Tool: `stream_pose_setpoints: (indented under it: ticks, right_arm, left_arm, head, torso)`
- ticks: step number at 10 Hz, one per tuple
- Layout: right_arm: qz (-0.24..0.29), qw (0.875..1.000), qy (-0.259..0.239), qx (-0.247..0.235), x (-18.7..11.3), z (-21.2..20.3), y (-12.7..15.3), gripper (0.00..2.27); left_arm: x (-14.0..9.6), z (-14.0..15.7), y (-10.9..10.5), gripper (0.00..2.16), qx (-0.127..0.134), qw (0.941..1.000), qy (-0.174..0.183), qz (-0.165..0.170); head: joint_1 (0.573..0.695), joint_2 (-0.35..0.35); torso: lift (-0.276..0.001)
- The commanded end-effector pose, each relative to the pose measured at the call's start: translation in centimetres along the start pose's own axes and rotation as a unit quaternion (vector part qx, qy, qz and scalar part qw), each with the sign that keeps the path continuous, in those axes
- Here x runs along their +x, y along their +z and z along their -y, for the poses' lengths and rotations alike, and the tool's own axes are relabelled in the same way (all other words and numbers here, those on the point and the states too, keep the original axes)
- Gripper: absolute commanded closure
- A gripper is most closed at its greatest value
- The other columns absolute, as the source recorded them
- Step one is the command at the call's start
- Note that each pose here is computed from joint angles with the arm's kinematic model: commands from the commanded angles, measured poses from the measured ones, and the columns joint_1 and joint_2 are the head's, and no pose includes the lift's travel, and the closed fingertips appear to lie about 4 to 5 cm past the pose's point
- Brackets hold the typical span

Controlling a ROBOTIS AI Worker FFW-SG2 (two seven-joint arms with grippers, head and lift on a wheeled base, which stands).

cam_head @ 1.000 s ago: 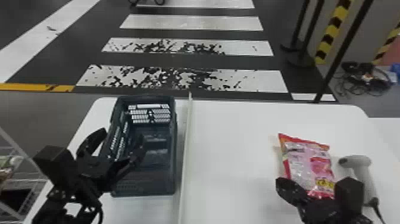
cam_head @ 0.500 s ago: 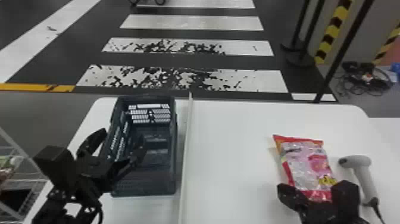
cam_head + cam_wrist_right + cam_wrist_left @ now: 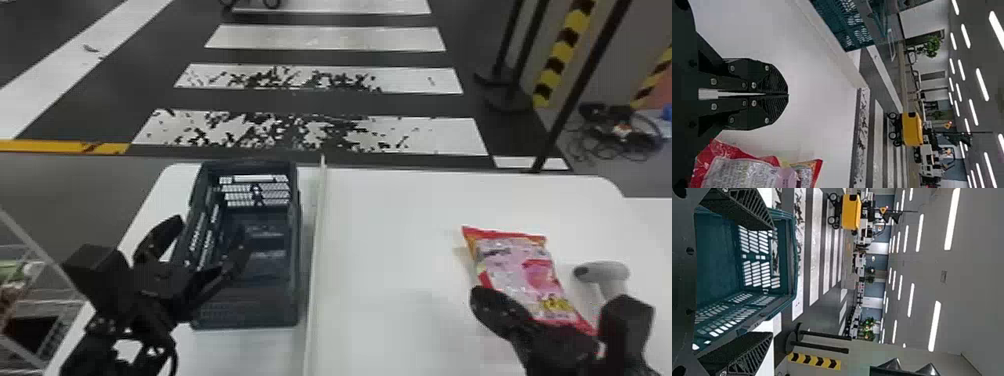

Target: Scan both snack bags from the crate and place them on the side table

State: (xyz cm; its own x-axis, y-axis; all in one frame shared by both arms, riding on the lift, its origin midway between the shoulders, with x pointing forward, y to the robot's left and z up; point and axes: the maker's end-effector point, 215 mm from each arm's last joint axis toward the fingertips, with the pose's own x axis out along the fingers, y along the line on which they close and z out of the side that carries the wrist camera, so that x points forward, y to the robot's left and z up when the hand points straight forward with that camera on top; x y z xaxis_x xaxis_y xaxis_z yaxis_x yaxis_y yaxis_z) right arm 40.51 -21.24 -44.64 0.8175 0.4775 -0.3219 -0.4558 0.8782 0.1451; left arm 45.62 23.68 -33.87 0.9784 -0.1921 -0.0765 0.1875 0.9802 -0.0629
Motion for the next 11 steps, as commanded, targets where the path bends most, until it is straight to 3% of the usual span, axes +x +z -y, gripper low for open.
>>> stream_pose_setpoints:
  ticks: [1,3,5,8,11]
  right_arm:
    - [0.044,0.998,-0.043,0.004,-1.4,3.6,3.9,0.1]
    - [0.018,0.987,-0.161,0.008,-3.6,12.6,3.7,0.0]
    - [-0.015,0.973,-0.231,0.008,-6.1,18.6,1.2,0.01]
    - [-0.046,0.964,-0.261,0.018,-7.0,21.8,-1.6,0.01]
    - [-0.063,0.962,-0.265,0.03,-5.5,23.4,-3.3,0.01]
  left_arm:
    - [-0.2,0.0,0.2,0.04,0.002,1.0,0.0,0.001]
    - [-0.2,-0.2,0.3,0.04,0.003,1.0,0.0,0.001]
    - [-0.1,0.0,0.1,0.04,0.001,1.0,-0.001,0.0]
    - [0.0,0.0,0.1,0.04,0.001,1.0,-0.001,0.001]
    - [-0.1,0.1,0.1,0.04,0.0,1.0,-0.002,0.0]
  head:
    - [0.695,0.034]
    - [0.695,-0.035]
    - [0.695,-0.144]
    - [0.695,-0.23]
    - [0.695,-0.25]
  torso:
    - [-0.098]
    - [-0.098]
    - [-0.098]
    - [-0.098]
    - [-0.098]
